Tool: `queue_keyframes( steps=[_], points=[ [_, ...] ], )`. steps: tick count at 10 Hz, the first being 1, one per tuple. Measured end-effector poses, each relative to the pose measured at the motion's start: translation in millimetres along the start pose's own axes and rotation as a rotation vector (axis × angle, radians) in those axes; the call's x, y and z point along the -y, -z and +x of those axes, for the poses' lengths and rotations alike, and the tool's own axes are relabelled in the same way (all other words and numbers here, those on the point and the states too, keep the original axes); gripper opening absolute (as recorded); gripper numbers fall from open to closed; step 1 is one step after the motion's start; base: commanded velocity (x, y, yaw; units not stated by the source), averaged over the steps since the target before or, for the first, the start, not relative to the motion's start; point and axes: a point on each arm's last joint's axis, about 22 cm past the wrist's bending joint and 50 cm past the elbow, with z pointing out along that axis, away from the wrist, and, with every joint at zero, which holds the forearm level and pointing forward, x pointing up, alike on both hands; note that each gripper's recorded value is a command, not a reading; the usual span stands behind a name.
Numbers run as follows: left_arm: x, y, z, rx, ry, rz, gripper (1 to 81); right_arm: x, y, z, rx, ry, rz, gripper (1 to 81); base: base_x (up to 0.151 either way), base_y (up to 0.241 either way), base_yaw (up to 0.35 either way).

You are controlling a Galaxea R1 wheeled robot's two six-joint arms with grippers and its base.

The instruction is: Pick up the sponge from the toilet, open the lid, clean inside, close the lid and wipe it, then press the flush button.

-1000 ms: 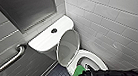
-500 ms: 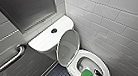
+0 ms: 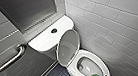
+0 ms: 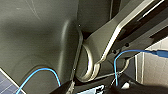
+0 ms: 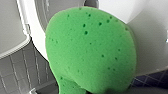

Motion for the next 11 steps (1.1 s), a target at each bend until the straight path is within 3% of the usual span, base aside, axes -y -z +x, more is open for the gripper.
queue_keyframes(
  steps=[6,9,11],
  points=[
    [0.0,0.0,0.0,0.000,0.000,0.000,81.1,-79.1,99.1,19.3,-0.138,-0.048,-0.117,1.0,0.000,0.000,0.000],
    [0.1,-0.1,0.1,0.000,0.000,0.000,81.1,-107.4,116.9,-22.6,-0.131,-0.108,-0.150,1.0,0.000,0.000,0.000],
    [-0.1,-0.2,0.1,-0.001,-0.001,0.000,81.1,-101.7,136.1,-26.6,-0.134,-0.116,-0.144,1.0,0.000,0.000,0.000]
  ],
)
